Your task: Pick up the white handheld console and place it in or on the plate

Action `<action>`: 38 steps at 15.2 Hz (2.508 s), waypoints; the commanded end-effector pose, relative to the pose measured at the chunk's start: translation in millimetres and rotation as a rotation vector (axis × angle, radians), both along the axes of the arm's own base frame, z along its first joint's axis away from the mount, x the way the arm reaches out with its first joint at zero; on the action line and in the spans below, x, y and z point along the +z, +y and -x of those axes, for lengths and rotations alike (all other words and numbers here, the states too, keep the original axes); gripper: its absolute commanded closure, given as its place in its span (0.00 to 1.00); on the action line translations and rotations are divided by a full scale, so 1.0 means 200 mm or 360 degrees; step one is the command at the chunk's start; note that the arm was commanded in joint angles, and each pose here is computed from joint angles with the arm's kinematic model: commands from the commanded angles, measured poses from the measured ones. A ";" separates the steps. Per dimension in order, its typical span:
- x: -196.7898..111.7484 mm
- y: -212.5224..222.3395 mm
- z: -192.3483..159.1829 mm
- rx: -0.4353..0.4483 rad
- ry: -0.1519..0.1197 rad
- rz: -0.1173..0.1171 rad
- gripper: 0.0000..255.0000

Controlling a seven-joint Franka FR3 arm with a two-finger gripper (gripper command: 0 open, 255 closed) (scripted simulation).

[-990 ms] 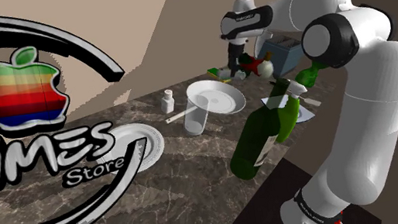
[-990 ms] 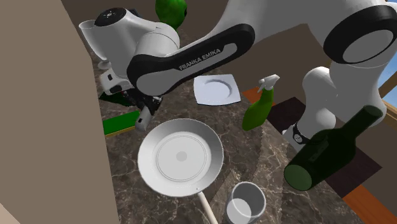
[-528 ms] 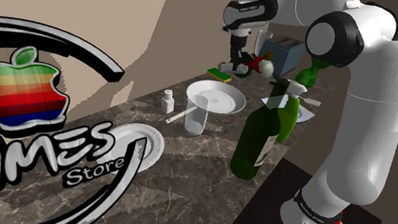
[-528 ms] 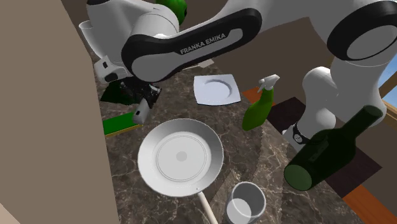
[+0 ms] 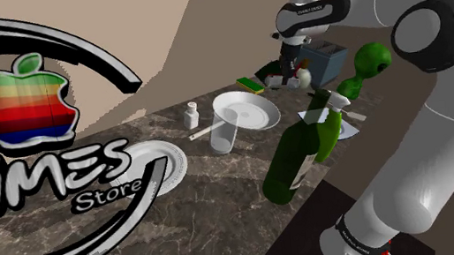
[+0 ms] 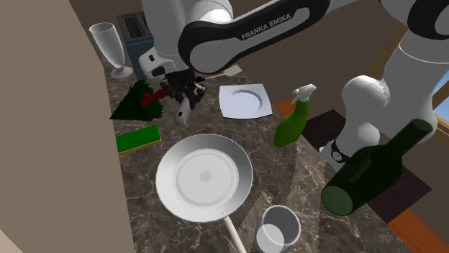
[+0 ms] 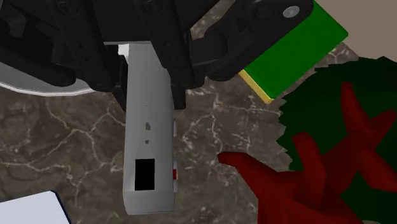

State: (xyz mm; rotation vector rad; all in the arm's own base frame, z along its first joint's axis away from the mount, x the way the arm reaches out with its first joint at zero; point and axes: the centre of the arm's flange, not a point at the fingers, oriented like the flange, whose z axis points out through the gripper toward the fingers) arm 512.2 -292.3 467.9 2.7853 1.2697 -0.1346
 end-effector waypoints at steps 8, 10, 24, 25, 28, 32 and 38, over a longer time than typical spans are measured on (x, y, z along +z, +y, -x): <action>0.02 -0.08 0.59 0.0002 -0.0001 0.0000 1.00; 0.02 -0.10 0.72 0.0002 -0.0001 0.0000 1.00; -0.12 -0.17 1.22 0.0002 -0.0001 0.0000 1.00; -0.15 -0.17 1.22 0.0002 -0.0001 0.0000 1.00; -0.23 -0.17 1.22 0.0002 -0.0001 0.0000 1.00; -0.33 -0.17 1.22 0.0002 -0.0001 0.0000 1.00; -0.36 -0.17 1.22 0.0002 -0.0001 0.0000 1.00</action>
